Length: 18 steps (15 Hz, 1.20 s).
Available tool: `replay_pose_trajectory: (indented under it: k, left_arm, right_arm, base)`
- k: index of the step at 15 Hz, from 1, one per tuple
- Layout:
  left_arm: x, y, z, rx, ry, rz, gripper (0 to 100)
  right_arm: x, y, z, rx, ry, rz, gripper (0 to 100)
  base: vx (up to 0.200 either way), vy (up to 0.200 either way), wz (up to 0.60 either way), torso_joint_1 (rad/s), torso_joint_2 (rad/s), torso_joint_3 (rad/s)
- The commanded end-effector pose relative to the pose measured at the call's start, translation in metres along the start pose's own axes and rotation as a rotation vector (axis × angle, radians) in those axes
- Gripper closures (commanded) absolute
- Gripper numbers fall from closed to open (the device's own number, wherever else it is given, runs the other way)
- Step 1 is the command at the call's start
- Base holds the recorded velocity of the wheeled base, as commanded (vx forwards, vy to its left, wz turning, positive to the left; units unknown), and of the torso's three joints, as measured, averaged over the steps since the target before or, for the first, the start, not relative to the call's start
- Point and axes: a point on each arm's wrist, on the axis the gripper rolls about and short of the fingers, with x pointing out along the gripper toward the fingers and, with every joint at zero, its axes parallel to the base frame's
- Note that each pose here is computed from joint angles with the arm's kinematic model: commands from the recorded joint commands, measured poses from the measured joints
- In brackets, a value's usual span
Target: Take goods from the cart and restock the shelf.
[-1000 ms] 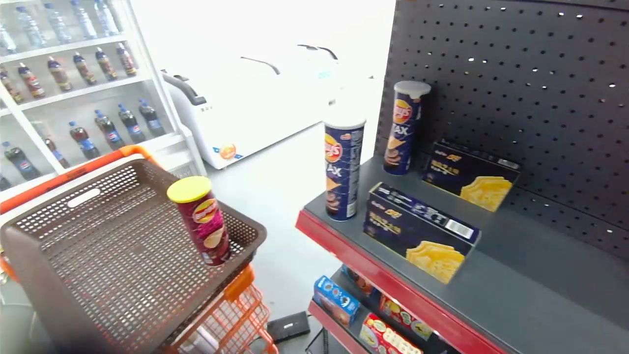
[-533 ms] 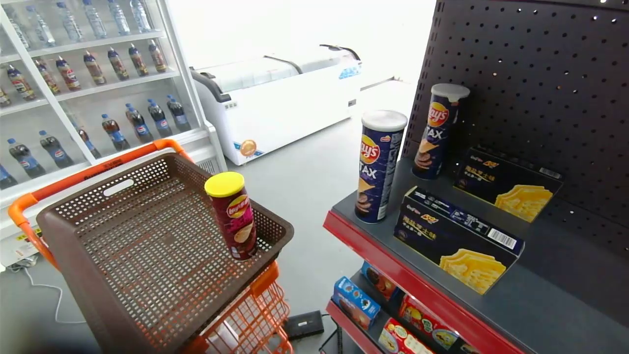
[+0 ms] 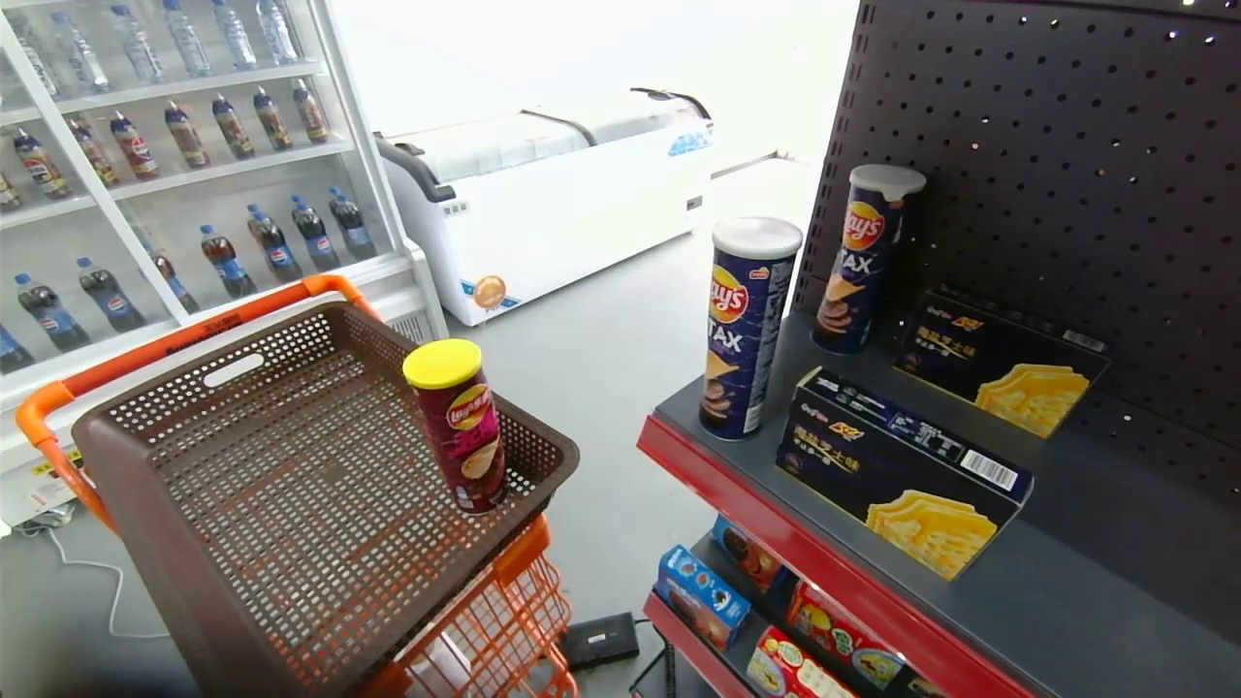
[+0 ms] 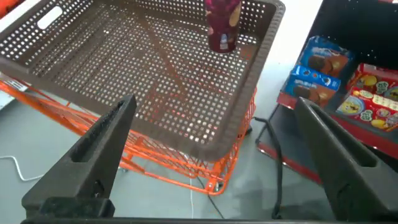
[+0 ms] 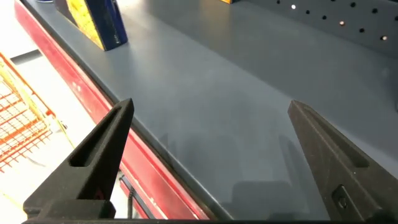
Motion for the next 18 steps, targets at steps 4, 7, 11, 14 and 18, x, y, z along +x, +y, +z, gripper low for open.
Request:
replay_pose_trajectory:
  k: [4, 7, 11, 14, 18]
  left_arm:
    - [0.128, 0.026, 0.067, -0.015, 0.189, -0.046, 0]
    - [0.185, 0.015, 0.074, 0.005, 0.138, -0.155, 0]
    - [0.234, 0.002, 0.061, 0.028, 0.098, -0.2, 0]
    - [0.258, -0.001, 0.048, 0.03, 0.092, -0.207, 0]
    - [0.284, -0.003, 0.035, 0.033, 0.036, -0.199, 0]
  right_arm:
    - [0.0, 0.0, 0.0, 0.0, 0.0, 0.0, 0]
    - [0.0, 0.0, 0.0, 0.0, 0.001, 0.0, 0]
    - [0.0, 0.0, 0.0, 0.0, 0.001, 0.0, 0]
    - [0.0, 0.0, 0.0, 0.0, 0.001, 0.0, 0]
    - [0.0, 0.0, 0.0, 0.0, 0.0, 0.0, 0]
  base:
    - [0.0, 0.0, 0.0, 0.0, 0.0, 0.0]
    - [0.0, 0.0, 0.0, 0.0, 0.0, 0.0]
    - [0.0, 0.0, 0.0, 0.0, 0.0, 0.0]
    - [0.0, 0.0, 0.0, 0.0, 0.0, 0.0]
    - [0.0, 0.0, 0.0, 0.0, 0.0, 0.0]
